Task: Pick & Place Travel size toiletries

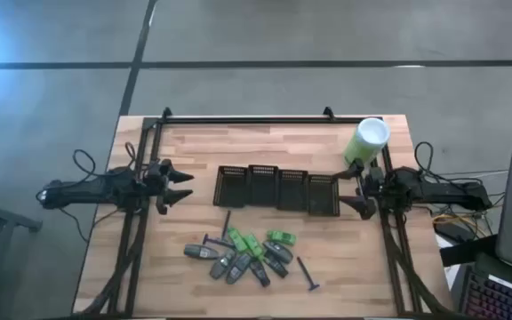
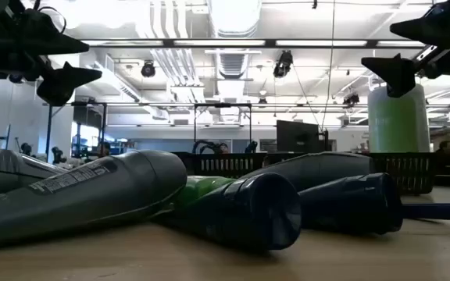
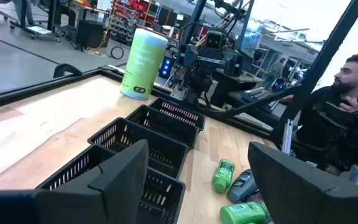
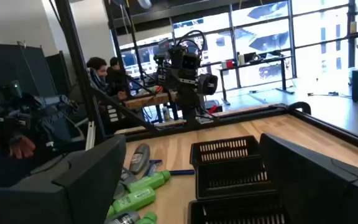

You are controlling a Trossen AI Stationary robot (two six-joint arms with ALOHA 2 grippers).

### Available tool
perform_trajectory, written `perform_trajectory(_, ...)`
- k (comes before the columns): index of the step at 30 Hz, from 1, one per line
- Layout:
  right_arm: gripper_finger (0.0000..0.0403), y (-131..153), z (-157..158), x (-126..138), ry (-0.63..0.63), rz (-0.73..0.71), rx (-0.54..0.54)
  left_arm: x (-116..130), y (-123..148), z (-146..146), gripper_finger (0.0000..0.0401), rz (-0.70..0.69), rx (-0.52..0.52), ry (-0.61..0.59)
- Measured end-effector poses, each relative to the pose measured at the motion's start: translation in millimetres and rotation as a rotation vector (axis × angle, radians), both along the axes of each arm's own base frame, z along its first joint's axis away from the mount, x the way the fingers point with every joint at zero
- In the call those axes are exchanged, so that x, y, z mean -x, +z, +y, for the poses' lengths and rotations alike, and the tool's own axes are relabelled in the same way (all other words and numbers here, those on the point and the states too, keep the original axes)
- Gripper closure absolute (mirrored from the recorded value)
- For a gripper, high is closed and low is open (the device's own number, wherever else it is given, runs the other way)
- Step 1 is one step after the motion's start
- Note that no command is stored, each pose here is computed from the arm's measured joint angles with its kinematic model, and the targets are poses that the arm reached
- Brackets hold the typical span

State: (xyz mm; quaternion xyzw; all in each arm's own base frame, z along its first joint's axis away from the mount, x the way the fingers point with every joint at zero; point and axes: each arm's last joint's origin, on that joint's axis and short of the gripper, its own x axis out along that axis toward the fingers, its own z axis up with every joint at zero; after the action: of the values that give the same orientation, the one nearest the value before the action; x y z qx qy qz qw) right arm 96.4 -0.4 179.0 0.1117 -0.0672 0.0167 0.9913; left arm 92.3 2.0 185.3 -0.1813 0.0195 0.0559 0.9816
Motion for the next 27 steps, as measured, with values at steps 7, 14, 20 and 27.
perform_trajectory(7,0.0039,0,0,0,-0.012,-0.001,0.058,0,0,0,0.0119,0.0,-0.001,0.0)
perform_trajectory(14,0.0039,0,0,0,-0.011,-0.001,0.038,0,0,0,0.0119,0.001,-0.001,0.0)
perform_trajectory(20,0.0039,6,0,1,0.039,-0.061,-0.266,0,4,0,0.0119,-0.052,0.08,0.003)
perform_trajectory(27,0.0039,35,-3,11,0.044,-0.388,-0.459,0,17,1,0.0119,-0.224,0.46,0.006)
